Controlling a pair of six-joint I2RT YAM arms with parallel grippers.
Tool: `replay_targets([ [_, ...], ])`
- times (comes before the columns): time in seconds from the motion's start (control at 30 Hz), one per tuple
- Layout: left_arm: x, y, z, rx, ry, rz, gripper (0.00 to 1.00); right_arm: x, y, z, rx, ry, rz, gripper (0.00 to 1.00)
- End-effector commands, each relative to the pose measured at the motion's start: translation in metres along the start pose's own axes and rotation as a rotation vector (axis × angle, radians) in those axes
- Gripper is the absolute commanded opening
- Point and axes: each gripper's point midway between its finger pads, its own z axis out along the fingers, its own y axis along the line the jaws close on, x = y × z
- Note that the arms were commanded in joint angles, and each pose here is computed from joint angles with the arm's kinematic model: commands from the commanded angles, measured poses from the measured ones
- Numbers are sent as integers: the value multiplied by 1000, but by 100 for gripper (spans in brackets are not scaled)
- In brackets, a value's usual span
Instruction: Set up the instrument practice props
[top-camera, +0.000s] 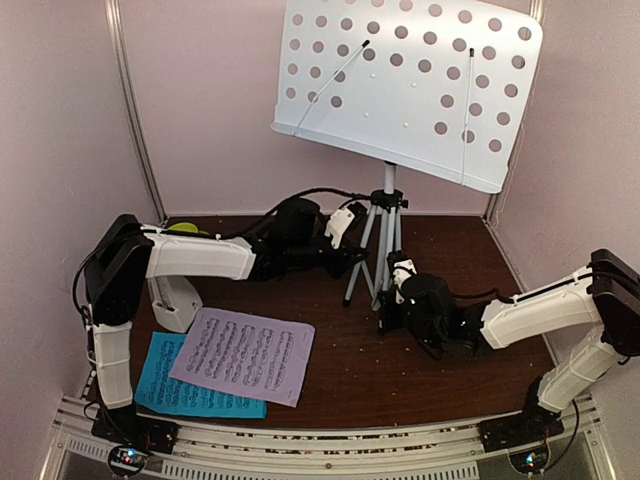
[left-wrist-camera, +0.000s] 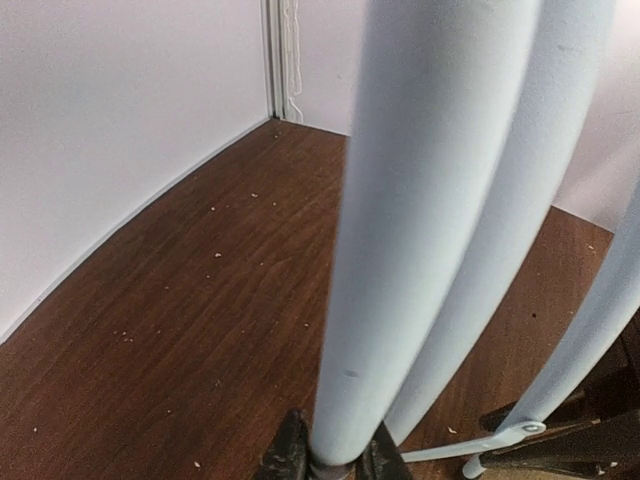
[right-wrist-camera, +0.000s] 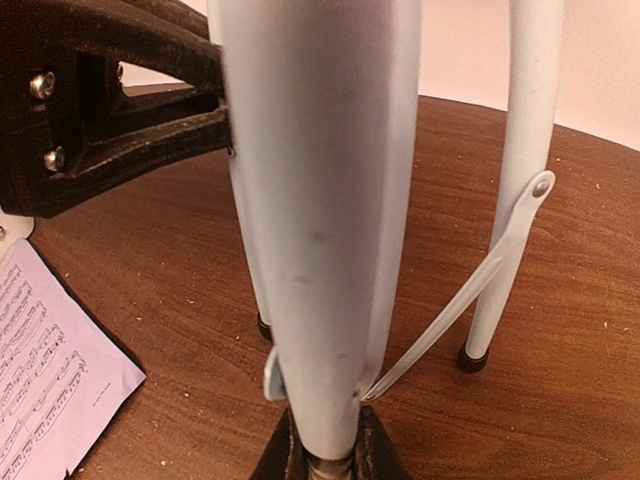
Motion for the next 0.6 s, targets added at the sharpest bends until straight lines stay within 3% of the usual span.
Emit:
replay_targets([
  [0.0,-9,47,-21,-168,-19,-8,0,4,-8,-7,5,9,25,0],
  [0.57,-24,92,-66,-340,10,237,0,24,-29,-23,42,52,-29,0],
])
